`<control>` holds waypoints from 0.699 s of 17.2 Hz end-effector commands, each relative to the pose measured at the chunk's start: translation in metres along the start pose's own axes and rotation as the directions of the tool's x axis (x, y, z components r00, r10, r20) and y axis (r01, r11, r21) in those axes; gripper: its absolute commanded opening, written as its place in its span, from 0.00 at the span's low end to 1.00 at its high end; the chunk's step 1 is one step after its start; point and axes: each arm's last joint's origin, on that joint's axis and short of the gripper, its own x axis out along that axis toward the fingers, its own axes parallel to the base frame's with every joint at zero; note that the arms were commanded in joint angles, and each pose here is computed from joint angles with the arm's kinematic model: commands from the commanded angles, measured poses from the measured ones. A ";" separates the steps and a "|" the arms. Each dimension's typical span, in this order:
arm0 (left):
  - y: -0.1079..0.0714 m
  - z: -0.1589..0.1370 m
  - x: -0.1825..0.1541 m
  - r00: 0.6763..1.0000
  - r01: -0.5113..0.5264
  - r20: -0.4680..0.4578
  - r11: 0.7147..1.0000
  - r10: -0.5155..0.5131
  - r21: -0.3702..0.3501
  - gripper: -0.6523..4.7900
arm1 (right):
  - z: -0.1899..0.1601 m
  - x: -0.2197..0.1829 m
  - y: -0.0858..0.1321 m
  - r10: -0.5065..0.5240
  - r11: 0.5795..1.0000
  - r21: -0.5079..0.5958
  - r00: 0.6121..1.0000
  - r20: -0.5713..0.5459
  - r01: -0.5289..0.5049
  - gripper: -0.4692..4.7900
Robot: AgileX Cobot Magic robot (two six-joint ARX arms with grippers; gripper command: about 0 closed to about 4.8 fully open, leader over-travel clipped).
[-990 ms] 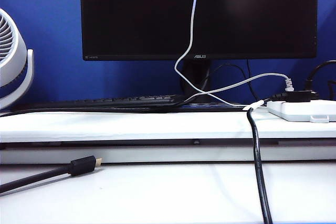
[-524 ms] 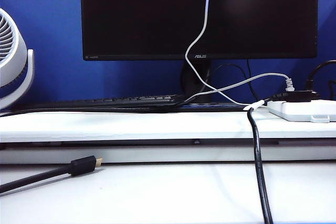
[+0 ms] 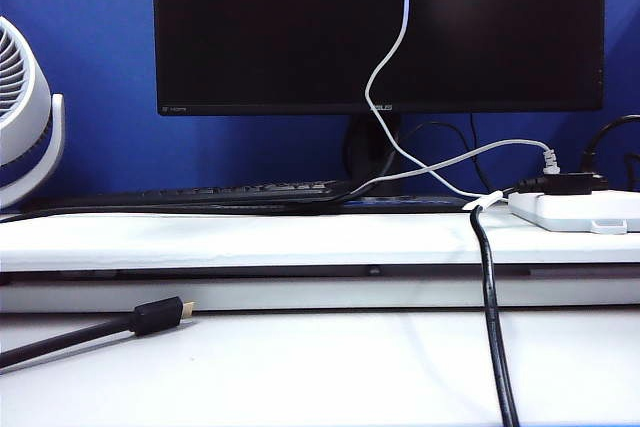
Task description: Pick up the Type-C charging cable and the charging base, insert one end of the Type-C charger into the corresponding slot on the base, and finally place the plugged-in charger back on the table.
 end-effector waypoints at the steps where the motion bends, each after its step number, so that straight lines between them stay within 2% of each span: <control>1: 0.002 -0.002 0.000 1.000 -0.019 -0.011 0.998 0.018 -0.058 0.11 | 0.001 -0.002 0.012 0.038 0.999 -0.033 0.999 -0.009 -0.038 0.08; 12: 0.002 -0.002 0.000 1.000 -0.012 -0.028 0.998 0.010 -0.067 0.11 | -0.002 -0.002 0.010 0.048 0.999 -0.006 0.995 -0.086 -0.049 0.08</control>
